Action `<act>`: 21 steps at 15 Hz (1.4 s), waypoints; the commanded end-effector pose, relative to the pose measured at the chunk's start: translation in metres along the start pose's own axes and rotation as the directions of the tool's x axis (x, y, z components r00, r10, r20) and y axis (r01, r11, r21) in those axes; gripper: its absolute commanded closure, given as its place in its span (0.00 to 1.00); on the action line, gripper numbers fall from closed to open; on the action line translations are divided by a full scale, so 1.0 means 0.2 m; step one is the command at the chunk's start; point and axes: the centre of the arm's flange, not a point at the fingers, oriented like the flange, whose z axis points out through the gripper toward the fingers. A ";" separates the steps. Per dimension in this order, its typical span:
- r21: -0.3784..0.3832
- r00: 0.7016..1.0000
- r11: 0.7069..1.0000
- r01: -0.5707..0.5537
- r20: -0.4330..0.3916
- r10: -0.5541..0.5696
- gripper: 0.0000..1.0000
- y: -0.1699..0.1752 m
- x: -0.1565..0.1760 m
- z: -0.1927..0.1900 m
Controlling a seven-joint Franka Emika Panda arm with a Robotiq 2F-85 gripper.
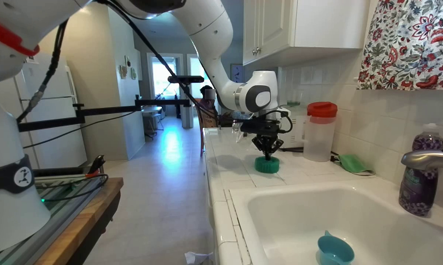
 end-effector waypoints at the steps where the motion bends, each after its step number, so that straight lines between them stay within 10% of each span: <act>1: 0.071 0.994 0.992 0.105 0.025 -0.107 1.00 0.05 0.19 0.14; 12: 0.131 0.973 0.965 -0.225 -0.029 0.231 1.00 0.31 -0.23 0.16; 21: 0.060 0.845 0.855 -0.515 -0.133 0.518 1.00 0.26 -0.52 0.11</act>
